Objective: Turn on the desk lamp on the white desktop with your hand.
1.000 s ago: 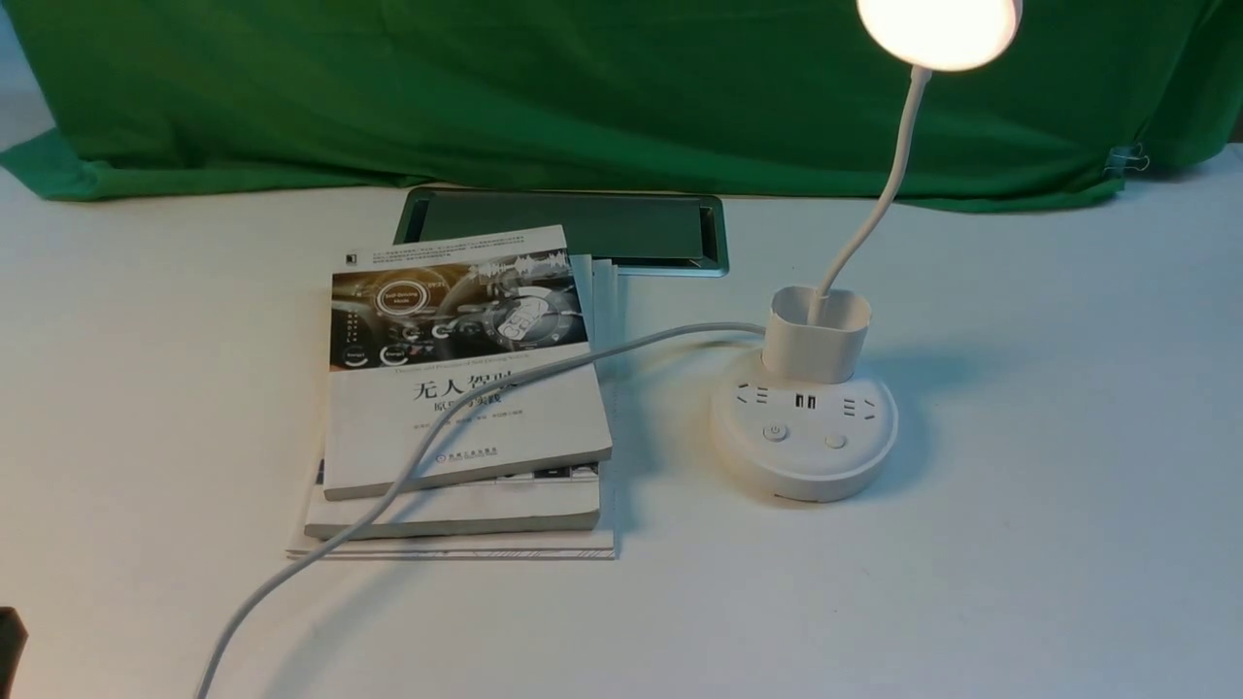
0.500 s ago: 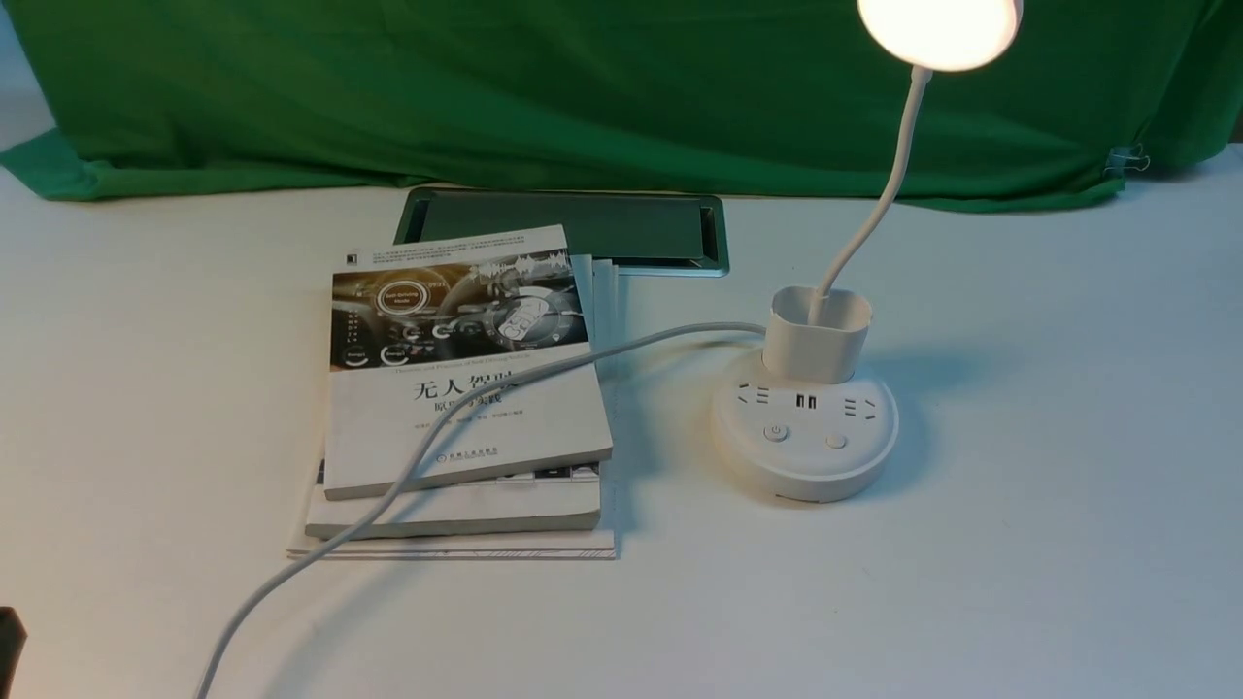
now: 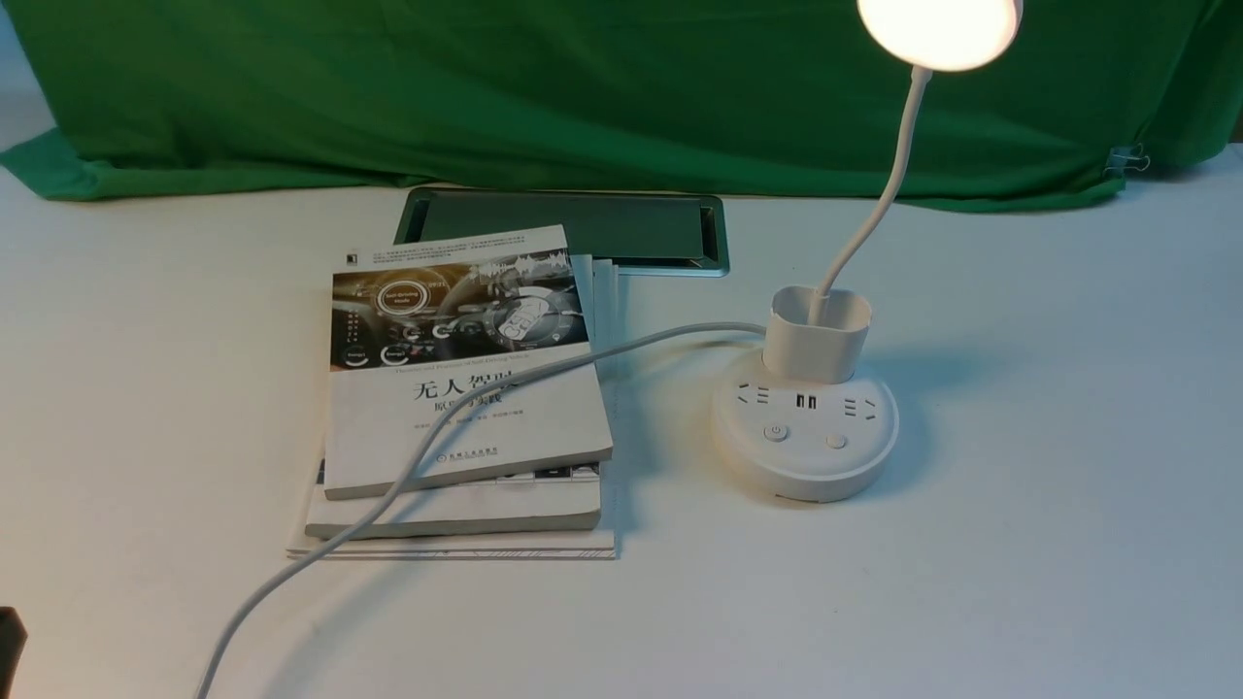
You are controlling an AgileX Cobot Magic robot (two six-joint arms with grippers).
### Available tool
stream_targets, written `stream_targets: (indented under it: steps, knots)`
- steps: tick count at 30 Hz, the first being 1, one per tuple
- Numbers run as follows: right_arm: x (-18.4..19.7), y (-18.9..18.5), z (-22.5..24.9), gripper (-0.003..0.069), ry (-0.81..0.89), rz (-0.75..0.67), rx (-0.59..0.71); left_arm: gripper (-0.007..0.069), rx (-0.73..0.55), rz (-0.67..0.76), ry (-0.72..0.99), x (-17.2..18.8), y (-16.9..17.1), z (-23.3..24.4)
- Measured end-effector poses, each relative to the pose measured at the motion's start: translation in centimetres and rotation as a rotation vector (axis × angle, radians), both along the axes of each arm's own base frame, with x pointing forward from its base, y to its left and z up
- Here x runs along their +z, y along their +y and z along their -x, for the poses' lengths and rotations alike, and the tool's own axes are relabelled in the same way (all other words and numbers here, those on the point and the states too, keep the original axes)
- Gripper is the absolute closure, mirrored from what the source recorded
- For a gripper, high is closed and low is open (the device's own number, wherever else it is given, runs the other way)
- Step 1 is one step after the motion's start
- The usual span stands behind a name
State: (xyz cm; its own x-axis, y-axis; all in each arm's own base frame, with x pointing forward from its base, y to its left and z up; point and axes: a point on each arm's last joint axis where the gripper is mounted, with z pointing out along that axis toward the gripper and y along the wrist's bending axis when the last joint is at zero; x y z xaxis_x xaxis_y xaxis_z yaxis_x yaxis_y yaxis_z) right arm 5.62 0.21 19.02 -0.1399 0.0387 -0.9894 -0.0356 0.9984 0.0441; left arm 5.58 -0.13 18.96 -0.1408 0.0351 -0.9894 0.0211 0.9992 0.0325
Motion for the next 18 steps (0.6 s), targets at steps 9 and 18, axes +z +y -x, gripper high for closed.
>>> stream_targets:
  steps: [9, 18]
  knots:
    - [0.00, 0.00, 0.00, 0.0426, 0.000, 0.000, 0.000, 0.0604, 0.000, 0.000, 0.000, 0.00, 0.00, 0.00]
    - [0.00, 0.00, 0.00, 0.0422, 0.000, -0.001, 0.000, 0.0604, 0.000, 0.000, 0.000, 0.00, 0.00, 0.00]
